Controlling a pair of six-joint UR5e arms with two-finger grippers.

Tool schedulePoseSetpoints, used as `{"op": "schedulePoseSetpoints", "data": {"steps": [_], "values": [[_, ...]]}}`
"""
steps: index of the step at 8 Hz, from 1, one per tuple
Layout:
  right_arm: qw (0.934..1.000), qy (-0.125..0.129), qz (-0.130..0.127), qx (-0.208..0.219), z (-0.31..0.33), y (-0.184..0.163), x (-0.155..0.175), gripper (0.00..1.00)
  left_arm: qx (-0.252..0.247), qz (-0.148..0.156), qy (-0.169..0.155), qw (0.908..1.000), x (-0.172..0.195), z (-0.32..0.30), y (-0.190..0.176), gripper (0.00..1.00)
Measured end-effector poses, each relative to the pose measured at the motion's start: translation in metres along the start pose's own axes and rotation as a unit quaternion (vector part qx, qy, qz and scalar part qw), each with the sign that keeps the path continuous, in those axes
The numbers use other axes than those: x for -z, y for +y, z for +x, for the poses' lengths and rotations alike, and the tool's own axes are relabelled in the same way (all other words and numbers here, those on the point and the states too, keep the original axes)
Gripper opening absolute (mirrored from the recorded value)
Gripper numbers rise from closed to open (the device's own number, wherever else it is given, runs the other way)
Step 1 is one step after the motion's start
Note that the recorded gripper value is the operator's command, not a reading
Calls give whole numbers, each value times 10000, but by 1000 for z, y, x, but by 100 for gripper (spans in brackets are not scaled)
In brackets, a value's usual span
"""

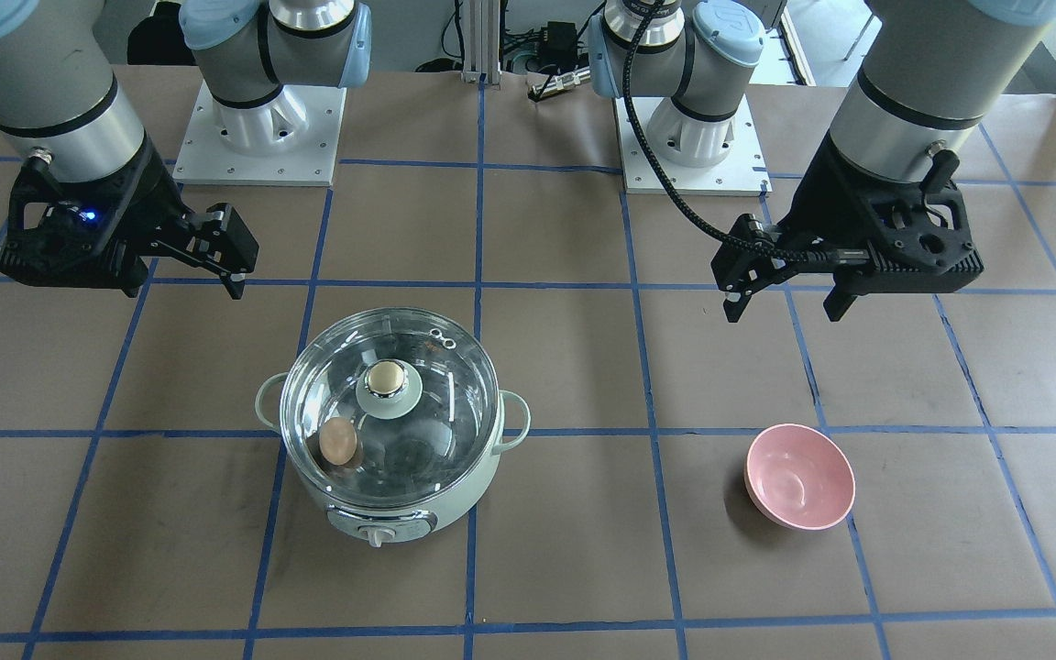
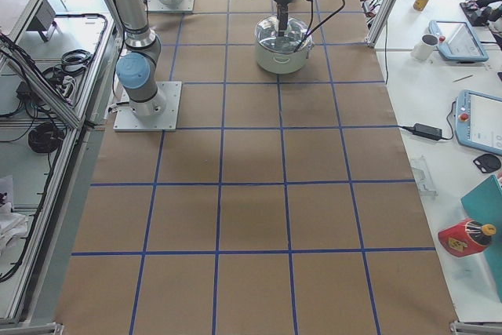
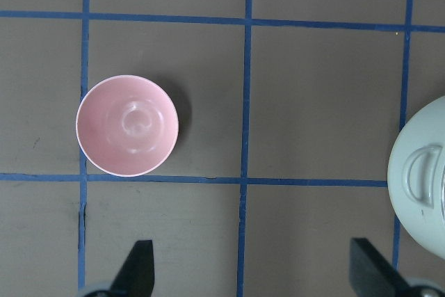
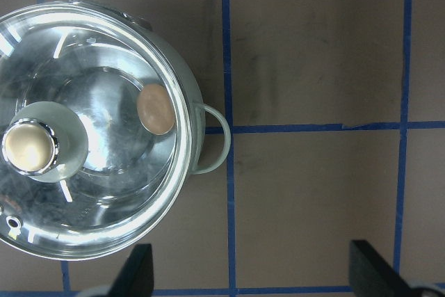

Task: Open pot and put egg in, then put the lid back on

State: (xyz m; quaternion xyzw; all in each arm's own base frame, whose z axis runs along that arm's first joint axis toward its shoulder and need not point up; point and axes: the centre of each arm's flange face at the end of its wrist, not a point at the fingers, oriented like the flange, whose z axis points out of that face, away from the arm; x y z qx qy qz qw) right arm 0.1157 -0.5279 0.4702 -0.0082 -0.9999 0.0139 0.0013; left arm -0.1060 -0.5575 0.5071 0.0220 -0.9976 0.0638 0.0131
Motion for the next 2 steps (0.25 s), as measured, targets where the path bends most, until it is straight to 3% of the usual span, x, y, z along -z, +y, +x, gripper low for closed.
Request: {"op": "schedulePoseSetpoints", "data": {"steps": [2], "values": [[9999,-144,33,-22,-3,9,11,100,-3,2,-1,10000,0,0,0,100]]}}
